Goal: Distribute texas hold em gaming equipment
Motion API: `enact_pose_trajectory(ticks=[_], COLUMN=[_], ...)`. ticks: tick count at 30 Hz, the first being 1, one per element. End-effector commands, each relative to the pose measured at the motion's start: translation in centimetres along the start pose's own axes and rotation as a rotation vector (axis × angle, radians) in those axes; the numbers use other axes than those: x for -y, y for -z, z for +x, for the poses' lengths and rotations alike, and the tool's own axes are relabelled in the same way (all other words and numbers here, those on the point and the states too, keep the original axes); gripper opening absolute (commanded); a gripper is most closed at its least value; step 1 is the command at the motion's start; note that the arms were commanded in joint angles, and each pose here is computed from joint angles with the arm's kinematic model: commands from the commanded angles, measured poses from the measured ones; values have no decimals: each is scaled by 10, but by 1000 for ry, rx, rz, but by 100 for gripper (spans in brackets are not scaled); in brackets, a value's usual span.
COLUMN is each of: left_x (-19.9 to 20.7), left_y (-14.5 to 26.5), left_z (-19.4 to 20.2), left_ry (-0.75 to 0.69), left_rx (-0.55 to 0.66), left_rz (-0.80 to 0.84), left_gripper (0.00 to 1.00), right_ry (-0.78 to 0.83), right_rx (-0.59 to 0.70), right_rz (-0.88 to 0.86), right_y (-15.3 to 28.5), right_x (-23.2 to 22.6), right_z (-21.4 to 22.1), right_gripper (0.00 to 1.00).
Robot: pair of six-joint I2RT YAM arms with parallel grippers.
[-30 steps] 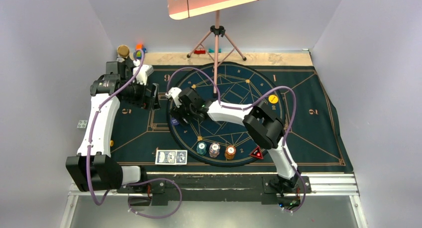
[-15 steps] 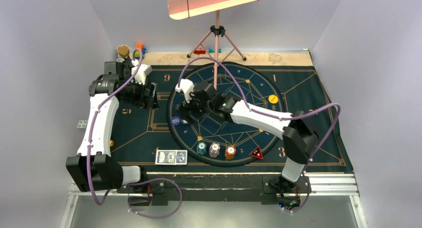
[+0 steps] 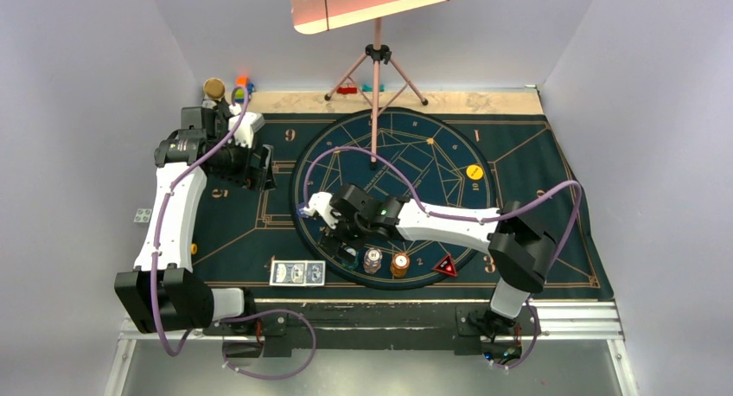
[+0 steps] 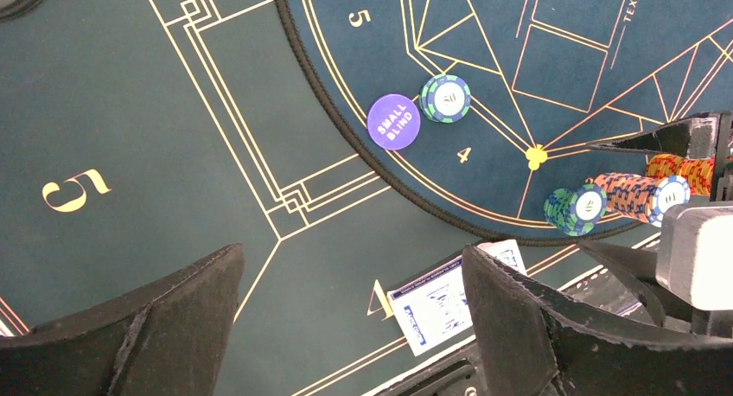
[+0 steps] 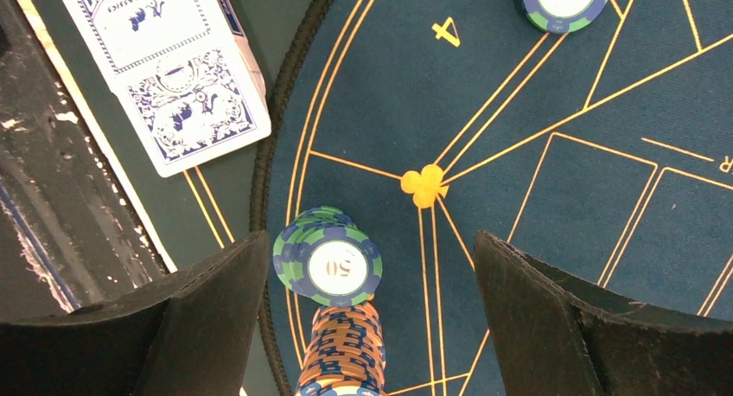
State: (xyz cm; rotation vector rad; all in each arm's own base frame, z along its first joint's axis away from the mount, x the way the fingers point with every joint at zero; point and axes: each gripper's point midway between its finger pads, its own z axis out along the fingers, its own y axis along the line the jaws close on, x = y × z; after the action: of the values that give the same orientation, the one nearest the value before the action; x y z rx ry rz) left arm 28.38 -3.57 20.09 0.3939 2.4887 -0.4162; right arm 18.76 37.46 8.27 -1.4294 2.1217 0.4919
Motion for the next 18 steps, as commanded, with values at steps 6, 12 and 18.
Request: enact_pose_trajectory(ticks=[6,12,18], left_x=[1,2,3], left_y=[9,10,11], left_z=[-7,-6,-6], left_ry=[-27,-32,-38], left_rx=[29,30,34], left_rz=[0,0,-1], left_gripper=[100,100,100], right_ry=[19,19,28], right_rx=[-55,-71,-97], right_rz=[-15,-56,-63], right_y=[-1,0,-5], right_x=[-4,-12,-16], right_z=[15,26,34], right_gripper=[90,90,89])
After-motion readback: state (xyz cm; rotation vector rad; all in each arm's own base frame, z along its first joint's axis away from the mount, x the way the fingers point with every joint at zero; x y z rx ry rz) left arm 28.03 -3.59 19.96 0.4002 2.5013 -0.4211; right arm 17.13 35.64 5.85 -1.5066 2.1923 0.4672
